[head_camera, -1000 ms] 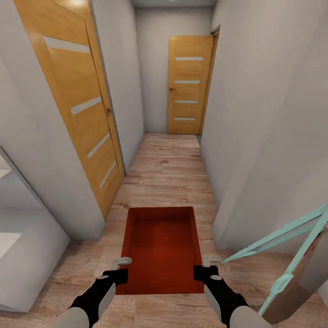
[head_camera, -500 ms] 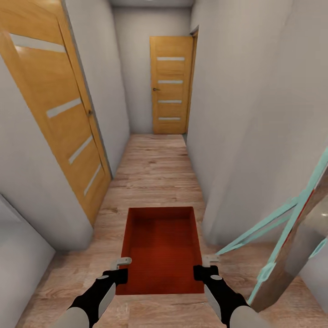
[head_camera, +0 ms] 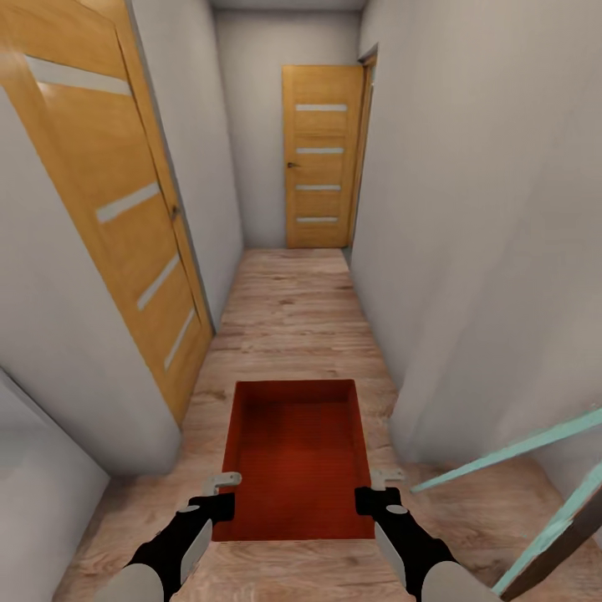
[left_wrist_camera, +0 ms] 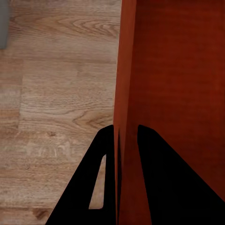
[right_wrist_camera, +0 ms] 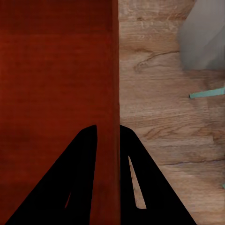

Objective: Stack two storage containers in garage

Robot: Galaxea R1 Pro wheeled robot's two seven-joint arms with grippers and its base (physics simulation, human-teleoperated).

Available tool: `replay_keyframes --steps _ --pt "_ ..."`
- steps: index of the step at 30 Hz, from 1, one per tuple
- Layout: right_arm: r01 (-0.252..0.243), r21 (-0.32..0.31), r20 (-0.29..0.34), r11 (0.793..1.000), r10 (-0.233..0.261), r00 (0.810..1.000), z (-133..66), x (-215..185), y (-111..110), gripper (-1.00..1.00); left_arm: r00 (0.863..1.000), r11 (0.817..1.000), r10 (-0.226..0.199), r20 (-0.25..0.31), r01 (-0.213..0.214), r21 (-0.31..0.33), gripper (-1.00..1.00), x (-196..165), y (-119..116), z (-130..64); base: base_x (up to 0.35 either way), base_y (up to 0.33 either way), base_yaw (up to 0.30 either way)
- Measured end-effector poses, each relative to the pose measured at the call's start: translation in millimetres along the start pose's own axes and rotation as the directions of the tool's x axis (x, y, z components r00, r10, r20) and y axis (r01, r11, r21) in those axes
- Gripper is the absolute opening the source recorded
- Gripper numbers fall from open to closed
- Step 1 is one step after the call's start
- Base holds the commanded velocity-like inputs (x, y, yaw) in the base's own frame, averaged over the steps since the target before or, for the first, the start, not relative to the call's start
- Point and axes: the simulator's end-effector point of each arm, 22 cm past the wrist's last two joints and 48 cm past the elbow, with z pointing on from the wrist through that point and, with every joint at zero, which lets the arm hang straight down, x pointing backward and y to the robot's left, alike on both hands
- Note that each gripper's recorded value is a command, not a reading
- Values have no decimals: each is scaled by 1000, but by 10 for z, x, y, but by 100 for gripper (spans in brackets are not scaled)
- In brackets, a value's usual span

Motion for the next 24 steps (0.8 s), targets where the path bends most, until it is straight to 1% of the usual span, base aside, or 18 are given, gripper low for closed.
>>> replay_keyframes --steps 5,24 --pt "0 0 -2 1000 0 1000 -1 8 0 -100 1000 1000 0 -2 0 0 -100 8 0 0 310 100 0" --pt "1 1 -1 1000 -1 1000 -2 7 3 -100 1000 1000 -1 -1 1 0 -100 11 4 0 337 3 0"
